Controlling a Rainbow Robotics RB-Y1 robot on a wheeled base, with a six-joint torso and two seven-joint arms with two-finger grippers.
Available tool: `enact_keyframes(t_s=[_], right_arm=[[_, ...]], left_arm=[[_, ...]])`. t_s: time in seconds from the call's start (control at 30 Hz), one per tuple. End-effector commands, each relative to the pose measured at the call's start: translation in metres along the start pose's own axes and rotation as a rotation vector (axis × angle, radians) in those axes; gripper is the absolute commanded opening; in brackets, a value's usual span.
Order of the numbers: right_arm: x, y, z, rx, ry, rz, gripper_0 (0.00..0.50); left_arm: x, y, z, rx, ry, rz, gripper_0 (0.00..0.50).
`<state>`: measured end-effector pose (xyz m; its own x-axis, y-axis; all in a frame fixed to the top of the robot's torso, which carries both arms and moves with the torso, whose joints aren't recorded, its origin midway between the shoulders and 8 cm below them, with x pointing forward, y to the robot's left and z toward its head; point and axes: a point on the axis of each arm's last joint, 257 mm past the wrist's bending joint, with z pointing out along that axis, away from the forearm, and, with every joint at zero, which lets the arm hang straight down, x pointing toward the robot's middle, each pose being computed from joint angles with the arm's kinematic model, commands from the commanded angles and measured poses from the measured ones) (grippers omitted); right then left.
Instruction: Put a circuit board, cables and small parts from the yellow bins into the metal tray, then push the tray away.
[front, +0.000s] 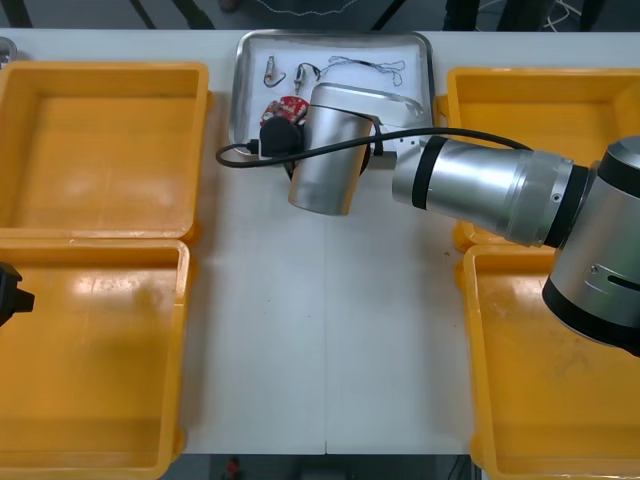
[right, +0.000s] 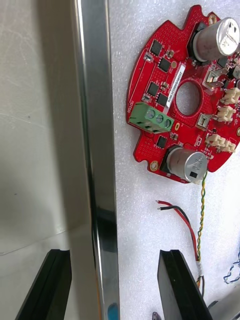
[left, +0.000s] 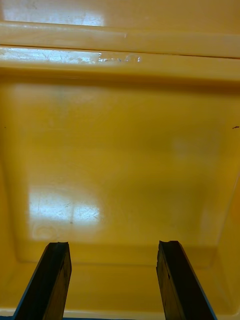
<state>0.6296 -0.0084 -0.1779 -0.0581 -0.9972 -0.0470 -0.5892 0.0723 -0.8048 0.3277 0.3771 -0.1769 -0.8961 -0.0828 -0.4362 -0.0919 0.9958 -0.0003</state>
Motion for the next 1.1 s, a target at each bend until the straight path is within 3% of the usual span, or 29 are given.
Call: enact_keyframes(t_s=[0.03,0.27,0.43,0.5,0.7,0.83,0.93,1.1], right_arm=[[-0.035,-0.024,-0.034,-0.015,-0.047,0.01,0.5],[-0.026,-0.003,-0.061,-0.089,-0.009,0.07,0.5],[-0.012,0.015,-0.099,-0.157,0.026,0.14,0.5],[-0.003,0.025,-0.113,-0.199,0.037,0.177,0.5],[0.027,0.035,-0.146,-0.261,0.089,0.251,0.5],[0.024,0.026,-0.159,-0.246,0.042,0.294,0.5],[0.025,0.02,-0.169,-0.247,-0.018,0.372,0.5],[0.04,0.021,-0.179,-0.25,-0.058,0.491,0.5]], left_arm=[[-0.001,0.012,-0.012,-0.043,-0.014,0.1,0.5],[-0.001,0.012,-0.012,-0.043,-0.014,0.1,0.5],[-0.001,0.012,-0.012,-0.043,-0.014,0.1,0.5],[-0.001,0.012,-0.012,-0.043,-0.014,0.1,0.5],[-0.001,0.012,-0.012,-0.043,-0.014,0.1,0.5],[-0.001,0.012,-0.012,-0.043,-0.014,0.1,0.5],[-0.001,0.012,-0.012,-0.043,-0.014,0.1,0.5],[-0.001,0.012,-0.012,-0.043,-0.014,0.1,0.5]])
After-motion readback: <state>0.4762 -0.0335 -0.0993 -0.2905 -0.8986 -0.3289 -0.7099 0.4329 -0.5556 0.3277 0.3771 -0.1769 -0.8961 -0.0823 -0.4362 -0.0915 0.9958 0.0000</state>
